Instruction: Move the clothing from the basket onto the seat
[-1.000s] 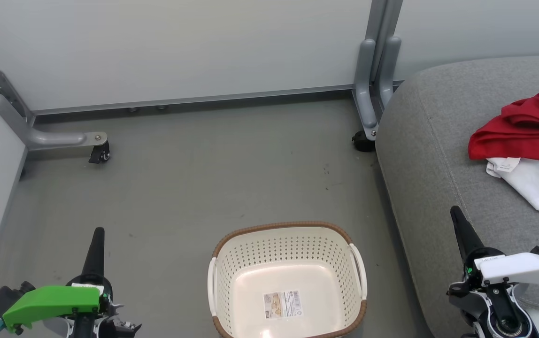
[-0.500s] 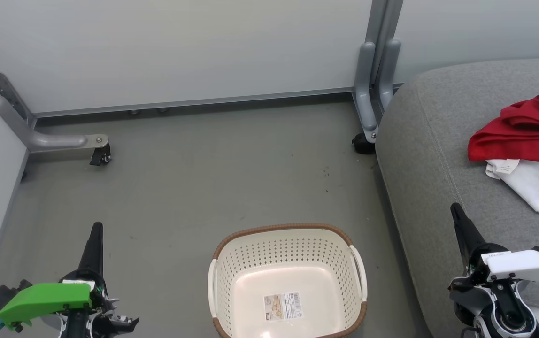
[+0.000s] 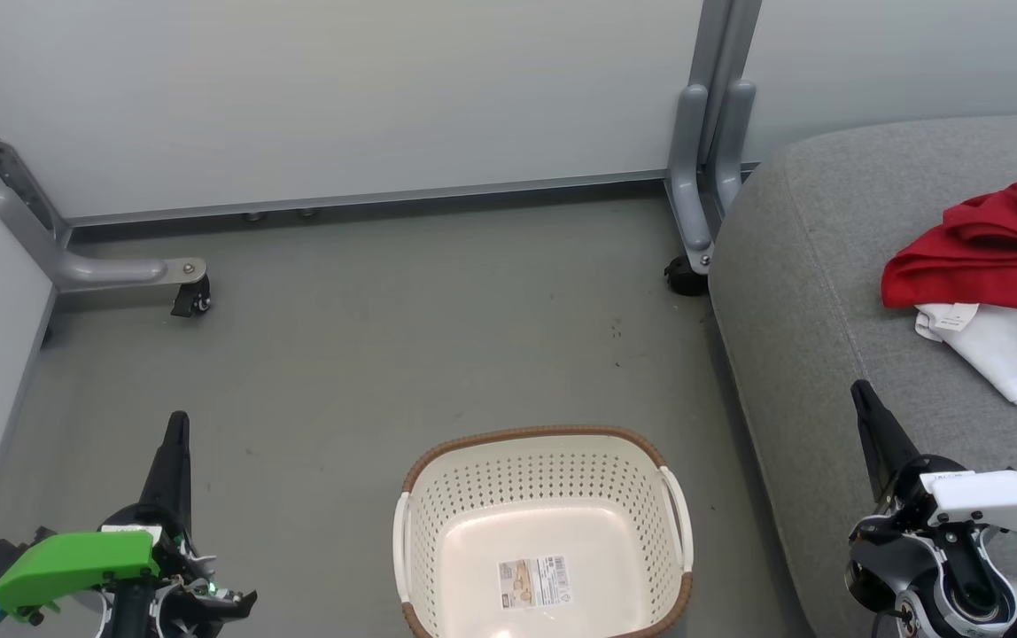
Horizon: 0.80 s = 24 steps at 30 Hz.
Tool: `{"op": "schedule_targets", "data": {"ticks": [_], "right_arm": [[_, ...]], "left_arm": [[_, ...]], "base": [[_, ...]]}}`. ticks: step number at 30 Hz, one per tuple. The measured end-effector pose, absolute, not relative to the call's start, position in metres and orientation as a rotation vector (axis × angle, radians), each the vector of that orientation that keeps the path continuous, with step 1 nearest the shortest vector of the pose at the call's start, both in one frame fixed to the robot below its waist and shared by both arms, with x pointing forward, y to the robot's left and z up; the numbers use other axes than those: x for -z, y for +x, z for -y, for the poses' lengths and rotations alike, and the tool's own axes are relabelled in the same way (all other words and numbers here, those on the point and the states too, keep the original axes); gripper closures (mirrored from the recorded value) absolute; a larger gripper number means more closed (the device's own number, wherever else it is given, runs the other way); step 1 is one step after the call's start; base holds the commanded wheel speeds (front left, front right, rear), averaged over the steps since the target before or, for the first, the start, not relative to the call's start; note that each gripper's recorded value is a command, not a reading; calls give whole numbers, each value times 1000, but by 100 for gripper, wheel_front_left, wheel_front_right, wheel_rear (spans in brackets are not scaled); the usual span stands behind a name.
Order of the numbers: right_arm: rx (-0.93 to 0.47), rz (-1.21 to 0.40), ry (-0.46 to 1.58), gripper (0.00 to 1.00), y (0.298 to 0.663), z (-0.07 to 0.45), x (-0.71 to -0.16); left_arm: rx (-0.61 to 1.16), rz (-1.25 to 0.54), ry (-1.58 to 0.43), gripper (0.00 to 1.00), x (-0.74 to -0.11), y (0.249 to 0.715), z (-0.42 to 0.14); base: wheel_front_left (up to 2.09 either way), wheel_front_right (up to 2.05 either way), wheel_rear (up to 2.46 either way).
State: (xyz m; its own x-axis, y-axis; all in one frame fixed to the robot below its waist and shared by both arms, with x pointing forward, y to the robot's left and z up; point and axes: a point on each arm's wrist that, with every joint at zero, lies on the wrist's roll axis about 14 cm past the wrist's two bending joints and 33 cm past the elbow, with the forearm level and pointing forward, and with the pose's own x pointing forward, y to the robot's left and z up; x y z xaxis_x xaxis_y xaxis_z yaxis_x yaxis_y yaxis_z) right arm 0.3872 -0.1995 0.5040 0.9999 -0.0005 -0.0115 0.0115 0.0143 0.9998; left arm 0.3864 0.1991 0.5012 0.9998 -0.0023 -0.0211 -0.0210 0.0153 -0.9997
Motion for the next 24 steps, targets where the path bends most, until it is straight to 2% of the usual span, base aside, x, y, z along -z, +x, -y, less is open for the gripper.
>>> {"op": "schedule_targets", "data": {"ticks": [24], "right_arm": [[7, -3, 1574, 100, 388, 200, -505]], "left_arm": [[-9, -8, -1574, 100, -504, 388, -200]], "base": [[0, 0, 0]]}}
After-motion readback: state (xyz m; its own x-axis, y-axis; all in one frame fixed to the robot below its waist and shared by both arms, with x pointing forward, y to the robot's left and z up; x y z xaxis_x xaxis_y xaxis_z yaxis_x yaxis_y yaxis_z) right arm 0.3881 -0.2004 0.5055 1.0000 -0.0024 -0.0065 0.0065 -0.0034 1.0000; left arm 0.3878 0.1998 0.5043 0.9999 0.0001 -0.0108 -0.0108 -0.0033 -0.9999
